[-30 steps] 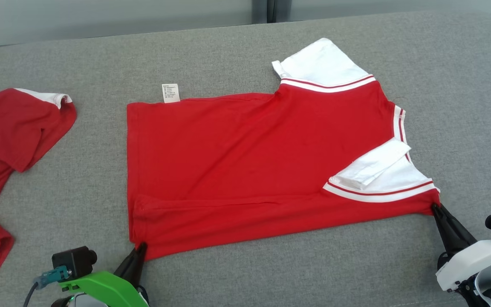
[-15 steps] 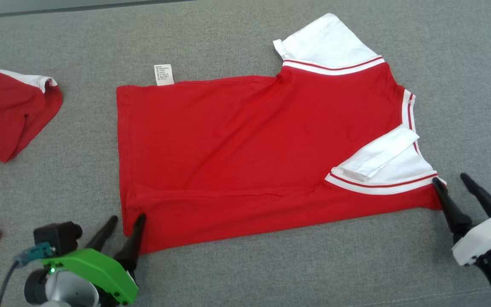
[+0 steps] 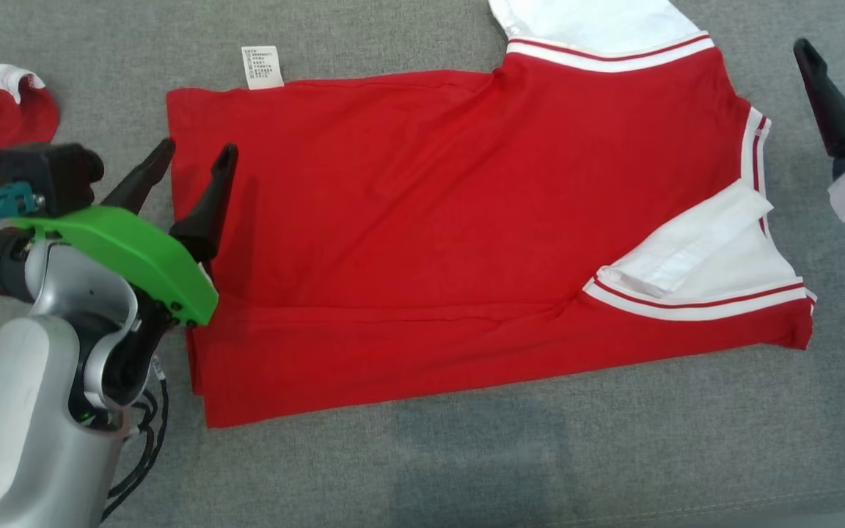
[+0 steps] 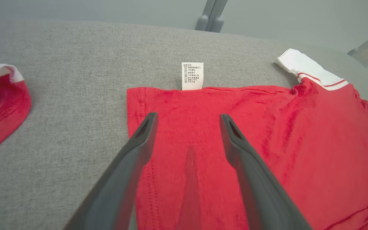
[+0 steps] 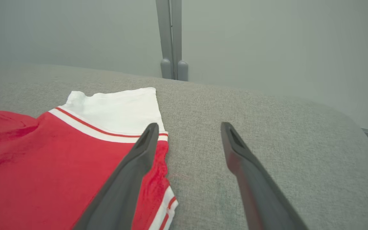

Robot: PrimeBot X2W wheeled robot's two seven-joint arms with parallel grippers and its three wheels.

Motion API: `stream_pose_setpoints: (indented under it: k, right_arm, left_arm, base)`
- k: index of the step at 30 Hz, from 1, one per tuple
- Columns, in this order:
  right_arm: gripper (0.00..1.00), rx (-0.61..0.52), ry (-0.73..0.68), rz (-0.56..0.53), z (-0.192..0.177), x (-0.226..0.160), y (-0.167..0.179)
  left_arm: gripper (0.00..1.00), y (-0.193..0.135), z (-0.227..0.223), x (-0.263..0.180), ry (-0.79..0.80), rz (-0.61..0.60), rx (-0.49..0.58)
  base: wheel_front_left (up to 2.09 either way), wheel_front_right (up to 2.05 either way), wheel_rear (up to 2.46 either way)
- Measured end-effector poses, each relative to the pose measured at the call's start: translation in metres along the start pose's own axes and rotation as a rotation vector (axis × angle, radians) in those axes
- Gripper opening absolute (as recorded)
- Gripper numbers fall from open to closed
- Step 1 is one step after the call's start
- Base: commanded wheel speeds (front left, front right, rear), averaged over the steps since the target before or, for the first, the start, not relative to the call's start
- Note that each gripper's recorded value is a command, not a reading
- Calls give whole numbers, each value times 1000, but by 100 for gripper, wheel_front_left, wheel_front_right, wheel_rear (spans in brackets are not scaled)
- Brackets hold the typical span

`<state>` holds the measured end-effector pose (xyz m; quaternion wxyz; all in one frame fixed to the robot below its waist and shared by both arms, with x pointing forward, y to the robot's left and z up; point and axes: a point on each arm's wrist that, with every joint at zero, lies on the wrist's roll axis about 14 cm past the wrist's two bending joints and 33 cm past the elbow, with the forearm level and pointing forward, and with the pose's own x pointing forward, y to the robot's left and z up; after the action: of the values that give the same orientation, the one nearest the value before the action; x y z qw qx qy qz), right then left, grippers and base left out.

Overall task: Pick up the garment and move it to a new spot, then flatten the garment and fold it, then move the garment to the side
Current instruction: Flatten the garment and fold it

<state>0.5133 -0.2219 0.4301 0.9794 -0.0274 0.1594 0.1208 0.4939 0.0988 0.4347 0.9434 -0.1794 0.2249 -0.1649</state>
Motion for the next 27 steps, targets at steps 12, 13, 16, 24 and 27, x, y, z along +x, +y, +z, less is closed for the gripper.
stream_pose_setpoints:
  k: [12, 13, 16, 24, 27]
  right_arm:
    - [100, -79, 1, 140, 19, 91, 43]
    - [100, -83, 24, 148, 9, 94, 46]
    - [100, -77, 91, 165, -20, 102, 52]
    - [100, -78, 137, 184, -39, 122, 61]
    - [100, -76, 145, 194, -42, 128, 65]
  left_arm:
    - [100, 41, -27, 58, 148, 77, -1]
    - [100, 46, -29, 61, 153, 88, 1]
    - [100, 52, -30, 70, 146, 98, -2]
    - [0, 53, -34, 75, 164, 98, 3]
    - [0, 48, -37, 75, 177, 76, 12]
  base:
    - [0, 0, 0]
    - [0, 0, 0]
    - [0, 0, 0]
    - [0, 0, 0]
    - [0, 0, 0]
